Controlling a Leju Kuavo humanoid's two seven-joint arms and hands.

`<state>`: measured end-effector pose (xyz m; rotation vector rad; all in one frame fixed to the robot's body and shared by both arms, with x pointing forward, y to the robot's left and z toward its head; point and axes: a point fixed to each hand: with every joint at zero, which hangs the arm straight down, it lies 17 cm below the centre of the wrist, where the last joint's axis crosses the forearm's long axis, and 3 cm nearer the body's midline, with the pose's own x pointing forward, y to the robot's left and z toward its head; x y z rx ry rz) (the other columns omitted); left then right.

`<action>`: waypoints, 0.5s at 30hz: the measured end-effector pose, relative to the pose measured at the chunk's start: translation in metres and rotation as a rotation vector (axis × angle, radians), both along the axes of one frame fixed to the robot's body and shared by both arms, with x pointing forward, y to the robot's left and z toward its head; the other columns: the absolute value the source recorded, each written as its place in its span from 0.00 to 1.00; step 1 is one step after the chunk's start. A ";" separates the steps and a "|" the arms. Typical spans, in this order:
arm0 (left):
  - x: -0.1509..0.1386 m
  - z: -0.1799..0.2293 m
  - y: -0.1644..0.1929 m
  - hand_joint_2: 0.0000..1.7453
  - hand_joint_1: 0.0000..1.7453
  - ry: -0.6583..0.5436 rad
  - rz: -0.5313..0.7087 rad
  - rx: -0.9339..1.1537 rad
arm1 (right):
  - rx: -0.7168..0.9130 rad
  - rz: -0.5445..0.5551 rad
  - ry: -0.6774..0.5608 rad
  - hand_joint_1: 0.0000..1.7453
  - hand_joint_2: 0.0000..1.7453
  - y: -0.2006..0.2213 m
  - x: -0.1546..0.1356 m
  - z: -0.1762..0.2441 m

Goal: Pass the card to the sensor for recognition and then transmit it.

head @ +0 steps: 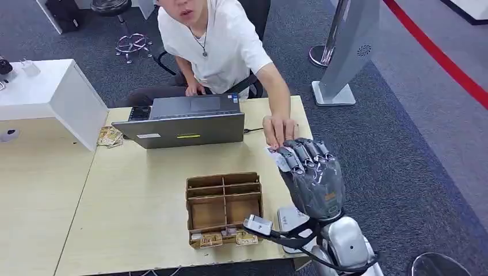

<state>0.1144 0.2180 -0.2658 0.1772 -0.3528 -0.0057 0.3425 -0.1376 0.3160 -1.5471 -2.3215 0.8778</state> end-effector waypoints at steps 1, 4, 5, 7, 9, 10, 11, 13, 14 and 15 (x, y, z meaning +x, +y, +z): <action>0.000 0.000 0.000 0.00 0.00 -0.001 0.000 0.000 | 0.001 0.000 0.000 1.00 1.00 0.000 0.000 0.000; 0.000 0.000 0.000 0.00 0.00 -0.003 0.000 0.001 | 0.005 -0.002 -0.007 1.00 1.00 -0.001 -0.004 0.003; 0.001 0.000 0.000 0.00 0.00 -0.003 0.000 0.001 | 0.008 -0.003 -0.010 1.00 1.00 -0.002 -0.005 0.004; 0.000 0.000 0.000 0.00 0.00 -0.002 0.000 0.002 | 0.016 -0.007 -0.014 1.00 1.00 -0.004 -0.007 0.006; 0.000 0.000 0.000 0.00 0.00 -0.001 0.000 0.002 | 0.021 -0.009 -0.017 1.00 1.00 -0.005 -0.009 0.008; 0.000 0.000 0.000 0.00 0.00 0.000 0.000 0.002 | 0.023 -0.010 -0.019 1.00 1.00 -0.005 -0.010 0.009; 0.000 0.000 0.000 0.00 0.00 0.000 0.000 0.002 | 0.024 -0.010 -0.020 1.00 1.00 -0.006 -0.011 0.010; 0.000 0.000 0.000 0.00 0.00 0.000 0.000 0.002 | 0.031 -0.015 -0.020 1.00 1.00 -0.007 -0.012 0.011; 0.000 0.000 0.000 0.00 0.00 0.000 0.000 0.002 | 0.039 -0.019 -0.019 1.00 1.00 -0.009 -0.013 0.011; 0.000 0.000 0.000 0.00 0.00 0.000 0.001 0.003 | 0.050 -0.025 -0.018 1.00 1.00 -0.011 -0.014 0.012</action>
